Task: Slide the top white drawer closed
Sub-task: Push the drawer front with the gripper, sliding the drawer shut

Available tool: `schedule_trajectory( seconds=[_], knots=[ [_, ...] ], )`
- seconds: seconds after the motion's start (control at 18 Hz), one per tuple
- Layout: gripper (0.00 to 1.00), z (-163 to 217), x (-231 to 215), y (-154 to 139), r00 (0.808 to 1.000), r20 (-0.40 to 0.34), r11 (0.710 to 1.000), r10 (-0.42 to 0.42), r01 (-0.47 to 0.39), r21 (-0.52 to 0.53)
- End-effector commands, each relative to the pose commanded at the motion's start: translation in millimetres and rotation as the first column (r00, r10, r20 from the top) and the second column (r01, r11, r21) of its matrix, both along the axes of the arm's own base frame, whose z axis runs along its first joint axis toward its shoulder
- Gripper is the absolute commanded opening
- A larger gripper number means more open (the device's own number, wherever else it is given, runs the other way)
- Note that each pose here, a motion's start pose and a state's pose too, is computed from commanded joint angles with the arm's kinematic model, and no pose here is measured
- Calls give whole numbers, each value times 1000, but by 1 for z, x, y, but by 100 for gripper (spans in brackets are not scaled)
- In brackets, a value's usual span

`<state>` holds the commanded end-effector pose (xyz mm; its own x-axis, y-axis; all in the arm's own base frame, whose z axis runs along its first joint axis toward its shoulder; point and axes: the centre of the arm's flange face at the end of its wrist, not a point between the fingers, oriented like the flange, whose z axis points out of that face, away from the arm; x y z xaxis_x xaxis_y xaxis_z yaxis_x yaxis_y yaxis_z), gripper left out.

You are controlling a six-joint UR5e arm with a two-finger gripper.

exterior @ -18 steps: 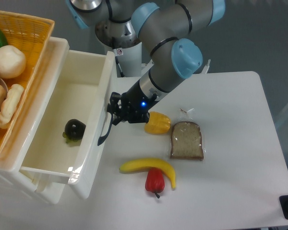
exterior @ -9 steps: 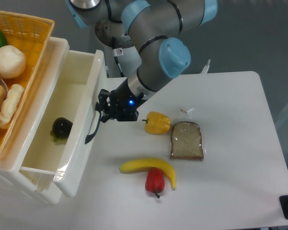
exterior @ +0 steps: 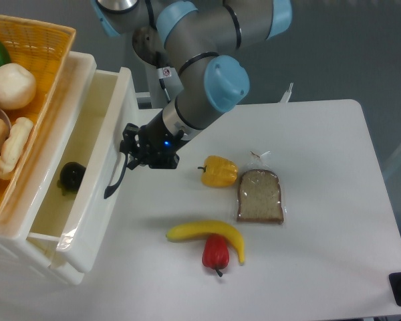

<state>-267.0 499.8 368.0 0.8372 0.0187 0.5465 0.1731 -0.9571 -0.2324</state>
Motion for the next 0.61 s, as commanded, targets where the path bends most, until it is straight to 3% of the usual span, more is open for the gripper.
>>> schedule_trajectory(
  seconds=[0.61],
  knots=[
    [8, 1, 26, 13, 999, -1, 999, -39, 39, -6]
  ],
)
